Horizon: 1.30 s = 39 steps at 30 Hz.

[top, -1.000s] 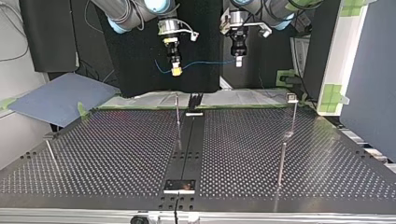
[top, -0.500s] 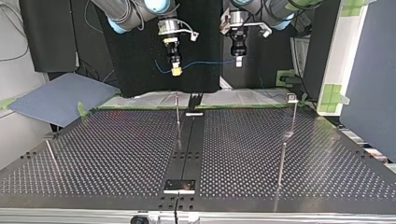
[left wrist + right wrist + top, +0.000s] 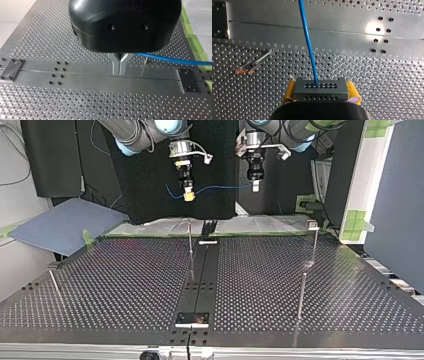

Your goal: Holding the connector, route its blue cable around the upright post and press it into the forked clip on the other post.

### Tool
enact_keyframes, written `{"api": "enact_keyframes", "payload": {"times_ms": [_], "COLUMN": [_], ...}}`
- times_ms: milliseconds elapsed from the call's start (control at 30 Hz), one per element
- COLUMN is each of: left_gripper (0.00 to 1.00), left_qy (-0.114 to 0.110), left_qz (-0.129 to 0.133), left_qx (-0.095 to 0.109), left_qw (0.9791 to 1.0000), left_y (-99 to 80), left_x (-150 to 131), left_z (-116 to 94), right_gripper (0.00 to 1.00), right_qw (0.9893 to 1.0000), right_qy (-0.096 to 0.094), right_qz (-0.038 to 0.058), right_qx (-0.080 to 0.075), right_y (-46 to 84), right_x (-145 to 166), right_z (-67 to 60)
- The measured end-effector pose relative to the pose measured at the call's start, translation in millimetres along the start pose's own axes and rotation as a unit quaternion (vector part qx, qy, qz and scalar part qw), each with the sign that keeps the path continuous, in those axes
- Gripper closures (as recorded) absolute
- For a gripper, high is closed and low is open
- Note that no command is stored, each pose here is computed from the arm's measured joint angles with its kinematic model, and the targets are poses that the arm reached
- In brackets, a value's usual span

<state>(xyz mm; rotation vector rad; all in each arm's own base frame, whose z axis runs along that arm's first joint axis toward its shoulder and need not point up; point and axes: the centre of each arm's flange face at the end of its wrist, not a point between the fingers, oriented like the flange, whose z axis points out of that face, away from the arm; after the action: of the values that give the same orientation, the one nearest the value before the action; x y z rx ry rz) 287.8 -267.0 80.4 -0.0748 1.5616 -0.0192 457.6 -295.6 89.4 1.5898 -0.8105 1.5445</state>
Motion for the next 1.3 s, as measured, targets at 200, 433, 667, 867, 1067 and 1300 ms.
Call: {"api": "enact_keyframes", "payload": {"times_ms": [200, 433, 667, 867, 1067, 1300], "left_gripper": [1.0, 1.0, 1.0, 1.0, 1.0, 1.0], "left_qy": [0.0, 0.011, 0.016, 0.016, 0.016, 0.016], "left_qz": [0.0, 0.008, 0.011, 0.012, 0.012, 0.012], "left_qx": [0.0, -0.004, -0.005, -0.005, -0.005, -0.006], "left_qw": [1.0, 0.9999, 0.9998, 0.9998, 0.9998, 0.9998], "left_y": [0.0, 3.8, 5.3, 5.3, 5.4, 5.4], "left_x": [0.0, 10.2, 15.4, 15.5, 15.6, 15.6], "left_z": [0.0, 1.6, 1.2, 1.2, 1.2, 1.2], "right_gripper": [1.0, 1.0, 1.0, 1.0, 1.0, 1.0], "right_qw": [1.0, 1.0, 1.0, 1.0, 1.0, 0.9998], "right_qy": [0.0, -0.001, -0.001, -0.001, -0.001, -0.011], "right_qz": [0.0, -0.0003, -0.0002, -0.0002, -0.0002, -0.0031], "right_qx": [0.0, -0.001, -0.001, -0.001, -0.001, 0.016], "right_y": [0.0, 0.2, 0.2, 0.2, 0.2, -14.2], "right_x": [0.0, -0.3, -0.2, -0.2, -0.2, -6.6], "right_z": [0.0, -0.2, -0.1, -0.2, -0.1, -0.5]}}
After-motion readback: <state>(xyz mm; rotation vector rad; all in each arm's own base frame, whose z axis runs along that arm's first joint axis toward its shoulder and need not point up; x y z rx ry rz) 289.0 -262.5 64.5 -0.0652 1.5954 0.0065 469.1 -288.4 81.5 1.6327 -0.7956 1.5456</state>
